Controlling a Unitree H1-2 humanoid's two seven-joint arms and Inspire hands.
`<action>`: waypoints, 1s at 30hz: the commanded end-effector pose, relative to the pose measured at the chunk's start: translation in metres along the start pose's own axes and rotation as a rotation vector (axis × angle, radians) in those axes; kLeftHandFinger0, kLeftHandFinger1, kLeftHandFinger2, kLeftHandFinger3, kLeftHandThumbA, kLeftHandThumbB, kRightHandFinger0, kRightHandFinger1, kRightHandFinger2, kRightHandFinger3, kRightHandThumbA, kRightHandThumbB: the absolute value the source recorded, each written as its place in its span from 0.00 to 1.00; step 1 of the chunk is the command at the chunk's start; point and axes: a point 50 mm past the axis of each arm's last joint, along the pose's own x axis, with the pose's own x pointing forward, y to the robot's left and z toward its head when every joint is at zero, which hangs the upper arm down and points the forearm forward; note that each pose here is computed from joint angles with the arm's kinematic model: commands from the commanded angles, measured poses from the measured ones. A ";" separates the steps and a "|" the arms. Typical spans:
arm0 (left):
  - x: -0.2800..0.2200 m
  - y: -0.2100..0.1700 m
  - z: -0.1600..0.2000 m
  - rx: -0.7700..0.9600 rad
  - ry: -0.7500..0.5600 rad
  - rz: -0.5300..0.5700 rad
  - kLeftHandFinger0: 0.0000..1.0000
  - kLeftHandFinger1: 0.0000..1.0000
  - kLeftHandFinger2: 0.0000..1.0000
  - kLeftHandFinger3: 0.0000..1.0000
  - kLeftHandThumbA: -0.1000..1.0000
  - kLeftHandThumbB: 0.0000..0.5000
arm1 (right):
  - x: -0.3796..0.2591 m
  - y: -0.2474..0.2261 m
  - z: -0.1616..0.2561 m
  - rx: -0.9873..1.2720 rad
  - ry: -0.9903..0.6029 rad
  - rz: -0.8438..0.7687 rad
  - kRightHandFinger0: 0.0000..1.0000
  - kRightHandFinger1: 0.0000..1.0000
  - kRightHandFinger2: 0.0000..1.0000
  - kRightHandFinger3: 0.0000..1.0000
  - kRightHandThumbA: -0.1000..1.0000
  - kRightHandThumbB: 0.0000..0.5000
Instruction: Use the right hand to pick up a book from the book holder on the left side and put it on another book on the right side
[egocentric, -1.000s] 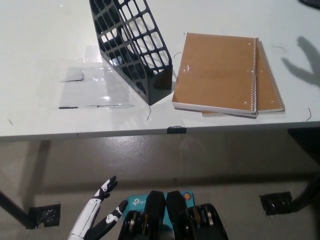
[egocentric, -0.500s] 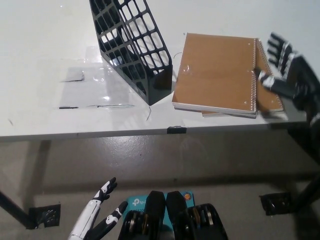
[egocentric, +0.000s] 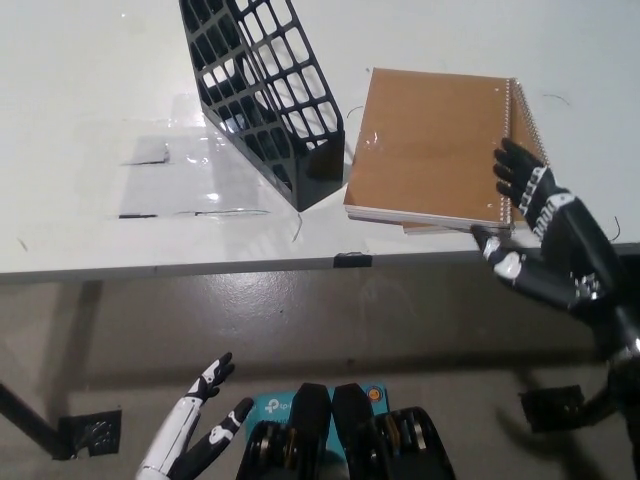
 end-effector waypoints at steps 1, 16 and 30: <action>0.025 0.024 0.022 0.024 -0.096 0.062 1.00 1.00 1.00 1.00 0.88 0.36 | -0.064 0.054 0.117 -0.093 -0.525 0.107 1.00 1.00 1.00 1.00 0.56 0.37; 0.034 0.028 0.029 0.014 -0.139 0.070 1.00 1.00 1.00 1.00 0.88 0.32 | -0.022 0.057 -0.074 -0.033 0.036 -0.082 1.00 1.00 1.00 1.00 0.44 0.29; 0.040 0.030 0.033 0.025 -0.146 0.061 1.00 1.00 1.00 1.00 0.90 0.28 | -0.029 0.053 -0.131 -0.054 0.182 -0.072 0.90 0.94 1.00 1.00 0.43 0.28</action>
